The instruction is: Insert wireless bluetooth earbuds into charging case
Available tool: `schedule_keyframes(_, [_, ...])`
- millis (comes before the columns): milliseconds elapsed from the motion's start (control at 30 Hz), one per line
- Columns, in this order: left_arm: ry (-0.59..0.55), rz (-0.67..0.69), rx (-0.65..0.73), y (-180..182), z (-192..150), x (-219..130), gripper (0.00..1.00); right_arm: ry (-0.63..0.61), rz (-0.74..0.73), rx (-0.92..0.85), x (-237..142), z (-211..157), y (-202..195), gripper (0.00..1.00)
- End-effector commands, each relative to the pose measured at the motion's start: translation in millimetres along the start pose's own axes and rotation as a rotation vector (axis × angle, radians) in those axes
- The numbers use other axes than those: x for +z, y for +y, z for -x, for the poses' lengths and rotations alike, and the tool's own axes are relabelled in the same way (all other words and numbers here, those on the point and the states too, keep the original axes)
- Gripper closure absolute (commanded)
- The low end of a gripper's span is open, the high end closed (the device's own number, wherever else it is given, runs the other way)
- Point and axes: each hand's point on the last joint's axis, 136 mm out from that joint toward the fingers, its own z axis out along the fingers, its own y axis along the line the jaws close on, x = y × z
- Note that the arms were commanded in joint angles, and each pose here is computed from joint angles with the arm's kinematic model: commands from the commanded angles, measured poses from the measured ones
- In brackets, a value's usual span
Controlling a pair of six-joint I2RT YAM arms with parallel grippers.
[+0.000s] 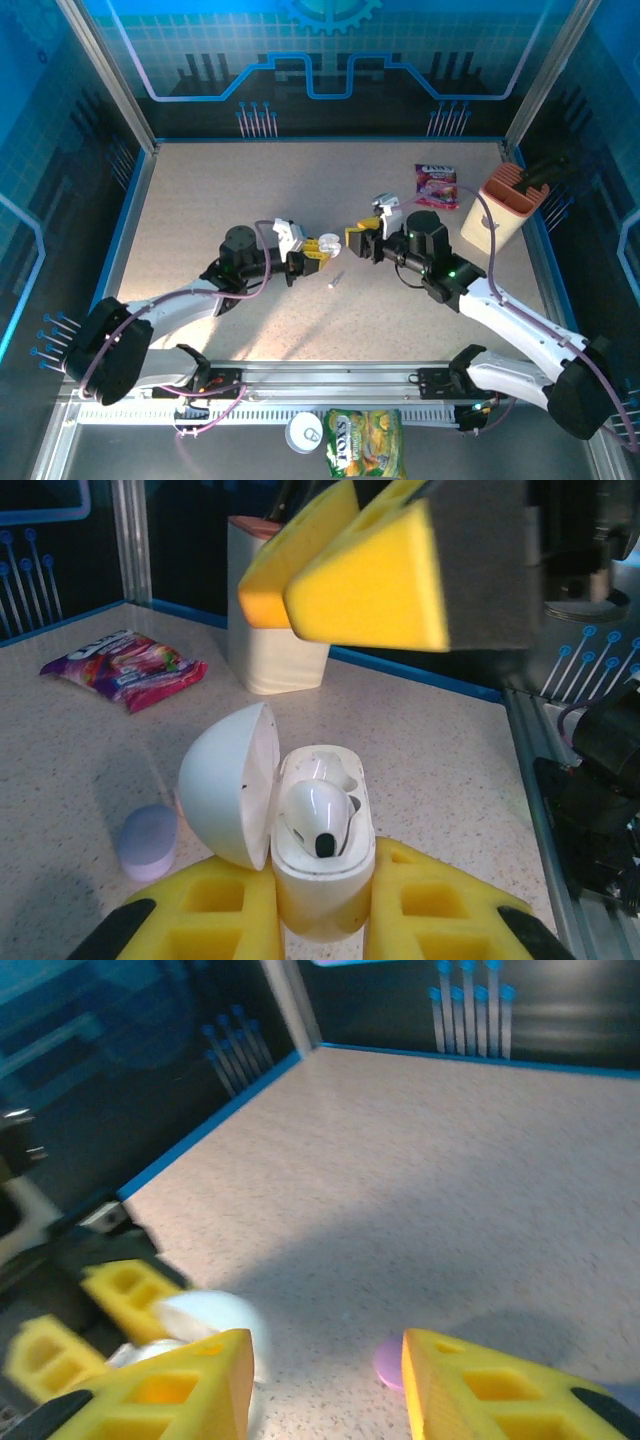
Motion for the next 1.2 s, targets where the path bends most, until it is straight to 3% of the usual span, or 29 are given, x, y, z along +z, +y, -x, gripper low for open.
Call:
schedule_keyframes(0, [-0.024,0.048,0.023,7,3,-12,0.82,0.085,-0.132,0.145,4,-20,-35,0.56])
schedule_keyframes(133, [-0.045,0.106,0.005,15,-1,-26,0.82,0.248,-0.159,0.195,19,-50,-45,0.54])
schedule_keyframes(267, [-0.072,0.136,0.01,13,0,-38,0.82,0.442,-0.098,0.236,43,-87,-39,0.52])
schedule_keyframes(467, [-0.102,0.112,0.072,-2,7,-49,0.82,0.623,-0.015,0.216,81,-126,-20,0.48])
schedule_keyframes(767, [-0.127,0.112,0.118,-13,15,-60,0.82,0.763,0.017,0.24,114,-170,-10,0.47])
schedule_keyframes(1167, [-0.118,0.111,0.137,-9,11,-56,0.82,0.852,0.002,0.241,107,-207,-9,0.47])
